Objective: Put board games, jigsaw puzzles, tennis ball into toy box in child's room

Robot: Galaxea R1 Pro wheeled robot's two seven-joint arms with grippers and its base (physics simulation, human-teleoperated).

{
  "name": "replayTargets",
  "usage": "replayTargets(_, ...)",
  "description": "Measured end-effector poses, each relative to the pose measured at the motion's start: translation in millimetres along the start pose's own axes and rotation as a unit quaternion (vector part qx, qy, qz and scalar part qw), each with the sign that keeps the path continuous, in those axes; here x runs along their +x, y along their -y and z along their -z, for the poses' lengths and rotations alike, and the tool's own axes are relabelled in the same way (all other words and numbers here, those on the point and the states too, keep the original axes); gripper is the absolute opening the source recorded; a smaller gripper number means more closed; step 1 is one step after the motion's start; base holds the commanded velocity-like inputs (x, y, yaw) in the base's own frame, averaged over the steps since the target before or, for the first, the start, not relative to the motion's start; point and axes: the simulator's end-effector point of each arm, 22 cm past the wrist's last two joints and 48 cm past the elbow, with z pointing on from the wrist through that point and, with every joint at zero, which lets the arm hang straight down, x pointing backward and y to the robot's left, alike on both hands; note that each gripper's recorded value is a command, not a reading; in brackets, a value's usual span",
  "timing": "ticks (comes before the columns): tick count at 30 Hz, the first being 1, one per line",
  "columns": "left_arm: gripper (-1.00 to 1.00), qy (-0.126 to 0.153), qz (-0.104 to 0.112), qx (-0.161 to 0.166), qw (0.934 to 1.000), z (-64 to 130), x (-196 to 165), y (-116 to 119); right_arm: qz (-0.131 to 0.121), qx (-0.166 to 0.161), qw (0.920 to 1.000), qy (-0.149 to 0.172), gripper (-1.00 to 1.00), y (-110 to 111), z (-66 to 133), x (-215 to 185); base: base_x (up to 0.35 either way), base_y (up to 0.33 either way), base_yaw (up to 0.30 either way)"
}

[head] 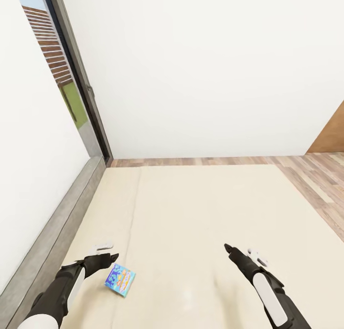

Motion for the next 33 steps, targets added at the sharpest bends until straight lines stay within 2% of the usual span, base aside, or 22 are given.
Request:
replayTargets(13, 1.00, -0.004, -0.001, -0.003, 1.0000, 0.3, 1.8, -2.7, 0.001, 0.003, 1.0000, 0.002, 1.00, 0.8, -0.1, -0.3, 0.000, 0.000, 0.000)
replayTargets(16, 1.00, -0.007, -0.001, -0.004, 1.0000, 0.1, 3.4, -3.6, 0.012, 0.006, 0.9999, -0.003, 1.00, -0.4, -0.1, 3.3, 0.000, 0.000, 0.000)
replayTargets(19, 1.00, -0.012, 0.001, -0.006, 0.9999, 0.1, 3.3, -6.1, 0.058, 0.018, 0.9981, -0.012, 1.00, -4.8, 0.3, 13.5, 0.000, 0.000, 0.000)
replayTargets(20, 1.00, -0.019, 0.003, -0.006, 0.9998, -0.6, 7.0, -7.0, 0.083, 0.025, 0.9962, -0.013, 1.00, -7.2, 1.0, 16.9, 0.000, 0.000, 0.000)
replayTargets(21, 1.00, -0.031, 0.007, -0.007, 0.9995, -1.8, 14.9, -8.0, 0.106, 0.032, 0.9937, -0.015, 1.00, -11.2, 2.7, 18.5, 0.000, 0.000, 0.000)
replayTargets(22, 1.00, -0.039, 0.009, -0.007, 0.9992, -2.5, 20.2, -8.4, 0.118, 0.034, 0.9924, -0.015, 1.00, -14.4, 4.1, 18.4, 0.000, 0.000, 0.000)
replayTargets(24, 1.00, -0.072, 0.018, -0.009, 0.9972, -4.4, 44.0, -13.8, 0.152, 0.028, 0.9878, -0.017, 1.00, -38.0, 13.8, 11.2, 0.000, 0.000, 0.000)
replayTargets(25, 1.00, -0.079, 0.020, -0.010, 0.9966, -4.5, 49.9, -16.2, 0.160, 0.024, 0.9868, -0.016, 1.00, -46.8, 17.8, 6.8, 0.000, 0.000, 0.000)
replayTargets(28, 1.00, -0.100, 0.027, -0.017, 0.9945, -5.0, 56.1, -27.7, 0.192, -0.008, 0.9812, -0.015, 1.00, -95.0, 46.4, -14.5, 0.000, 0.000, 0.000)
replayTargets(33, 1.00, -0.105, 0.030, -0.016, 0.9939, -7.1, 36.3, -26.4, 0.214, -0.019, 0.9755, -0.047, 1.00, -119.6, 64.9, -3.9, 0.000, 0.000, 0.000)
